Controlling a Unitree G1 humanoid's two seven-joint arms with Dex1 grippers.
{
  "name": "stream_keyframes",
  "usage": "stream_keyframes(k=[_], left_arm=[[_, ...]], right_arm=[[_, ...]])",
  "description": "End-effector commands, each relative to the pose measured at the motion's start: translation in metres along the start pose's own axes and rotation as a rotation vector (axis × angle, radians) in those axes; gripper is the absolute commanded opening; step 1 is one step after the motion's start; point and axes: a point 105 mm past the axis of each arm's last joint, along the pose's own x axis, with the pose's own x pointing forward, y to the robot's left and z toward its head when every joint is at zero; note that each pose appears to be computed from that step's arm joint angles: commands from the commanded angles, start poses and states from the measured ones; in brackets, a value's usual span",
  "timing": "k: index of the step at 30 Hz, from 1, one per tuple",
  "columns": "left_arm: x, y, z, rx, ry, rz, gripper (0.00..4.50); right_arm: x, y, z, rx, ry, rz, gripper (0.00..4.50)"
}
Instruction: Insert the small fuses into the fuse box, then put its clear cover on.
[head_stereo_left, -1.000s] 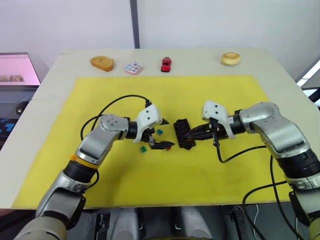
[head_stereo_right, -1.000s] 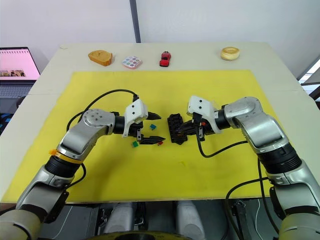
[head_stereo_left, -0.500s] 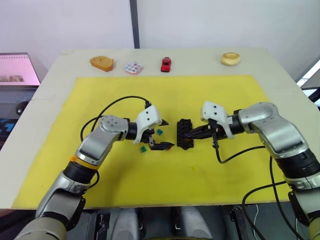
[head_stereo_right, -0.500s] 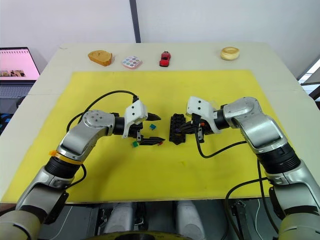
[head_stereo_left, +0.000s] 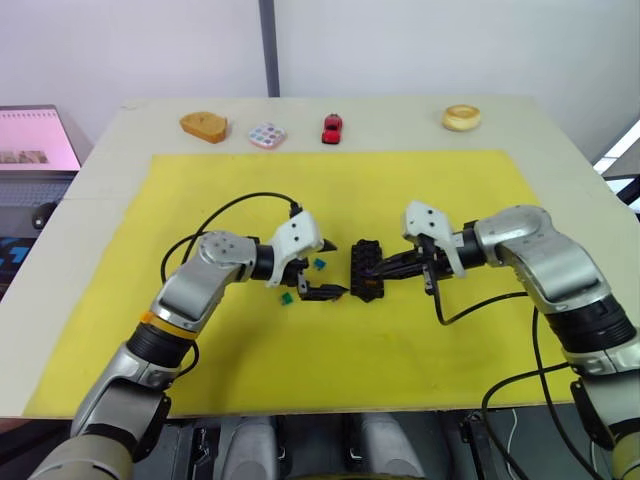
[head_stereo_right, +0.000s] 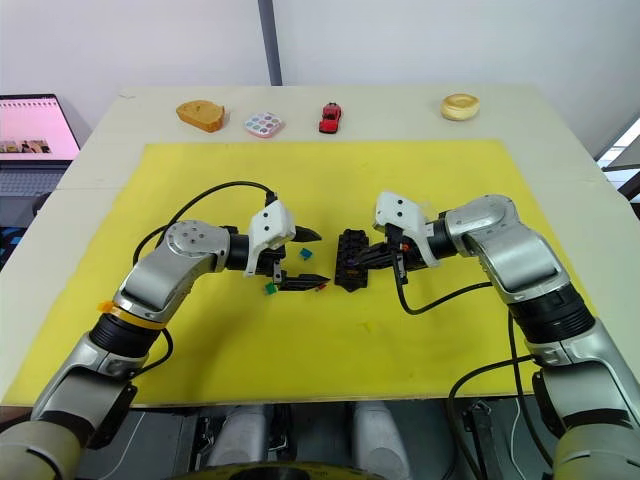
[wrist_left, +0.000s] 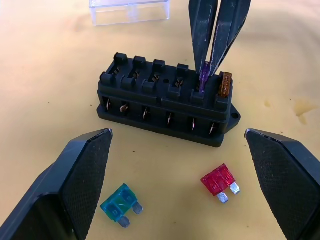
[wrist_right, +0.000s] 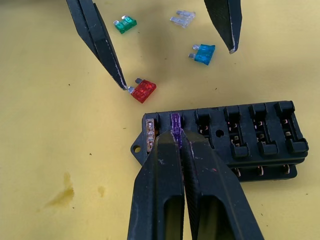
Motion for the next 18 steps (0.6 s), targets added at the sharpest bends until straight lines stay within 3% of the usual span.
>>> stream_keyframes(k=[1,18], left_arm=[[-0.004,0.0,0.01,0.046,-0.023,0.01,4.5],[-0.004,-0.001,0.01,0.046,-0.02,0.012,4.5]], right_arm=[[-0.004,-0.003,0.008,-0.026,-0.033,-0.019,0.02],[0.005,-0.004,-0.005,-0.038,0.007,-0.04,0.02]])
